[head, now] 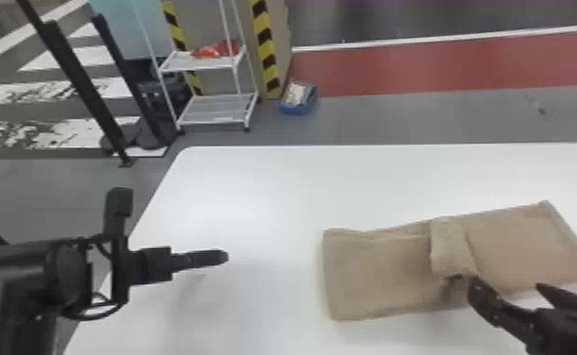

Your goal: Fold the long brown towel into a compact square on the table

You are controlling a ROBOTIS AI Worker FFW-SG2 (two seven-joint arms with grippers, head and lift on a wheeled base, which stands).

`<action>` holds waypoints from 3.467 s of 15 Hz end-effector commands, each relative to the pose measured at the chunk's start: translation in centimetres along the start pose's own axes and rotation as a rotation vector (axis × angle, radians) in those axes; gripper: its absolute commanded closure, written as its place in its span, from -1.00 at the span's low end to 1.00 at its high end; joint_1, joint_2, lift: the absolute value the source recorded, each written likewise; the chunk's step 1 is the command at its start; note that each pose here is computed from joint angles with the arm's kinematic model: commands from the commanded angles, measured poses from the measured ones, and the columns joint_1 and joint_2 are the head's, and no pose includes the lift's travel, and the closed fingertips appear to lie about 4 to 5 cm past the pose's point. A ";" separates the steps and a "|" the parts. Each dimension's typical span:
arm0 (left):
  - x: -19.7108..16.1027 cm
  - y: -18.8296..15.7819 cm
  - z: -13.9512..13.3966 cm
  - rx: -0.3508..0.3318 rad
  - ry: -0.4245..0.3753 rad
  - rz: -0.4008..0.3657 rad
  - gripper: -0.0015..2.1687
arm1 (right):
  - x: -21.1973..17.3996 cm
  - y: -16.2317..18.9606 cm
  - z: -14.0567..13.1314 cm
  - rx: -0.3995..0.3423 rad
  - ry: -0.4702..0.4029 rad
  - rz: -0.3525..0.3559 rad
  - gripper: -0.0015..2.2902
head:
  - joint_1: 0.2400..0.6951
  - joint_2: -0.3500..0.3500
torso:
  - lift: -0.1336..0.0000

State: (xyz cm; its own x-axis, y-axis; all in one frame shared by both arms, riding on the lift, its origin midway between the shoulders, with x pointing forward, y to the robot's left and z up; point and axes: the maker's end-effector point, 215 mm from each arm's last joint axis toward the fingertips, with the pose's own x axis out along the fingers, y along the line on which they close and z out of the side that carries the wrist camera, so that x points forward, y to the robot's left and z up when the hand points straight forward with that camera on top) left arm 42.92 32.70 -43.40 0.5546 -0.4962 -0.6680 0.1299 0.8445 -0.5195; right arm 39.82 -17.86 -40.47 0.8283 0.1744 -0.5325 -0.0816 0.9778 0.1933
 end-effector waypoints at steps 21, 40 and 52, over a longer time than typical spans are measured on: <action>0.1 1.0 0.9 0.035 -0.022 0.011 -0.95 | 2.4 2.2 -1.6 -0.155 0.365 -0.030 -0.93 | 1.00 0.72 | -0.86; 0.4 1.3 1.1 0.047 -0.023 0.014 -0.94 | 7.3 3.5 2.0 -0.208 0.375 0.001 -0.71 | 1.00 0.68 | -0.86; 0.4 1.4 1.2 0.047 -0.024 0.014 -0.94 | 8.3 4.7 4.6 -0.210 0.354 0.067 -0.82 | 1.00 0.70 | -0.86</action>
State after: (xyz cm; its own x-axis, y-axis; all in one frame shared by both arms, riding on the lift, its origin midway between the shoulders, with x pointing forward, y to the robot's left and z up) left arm 44.30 33.78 -43.82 0.5748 -0.4815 -0.6616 0.1606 0.8592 -0.4857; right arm 49.05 -12.45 -40.14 0.5879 0.2302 -0.7755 -0.2684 0.9599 0.0814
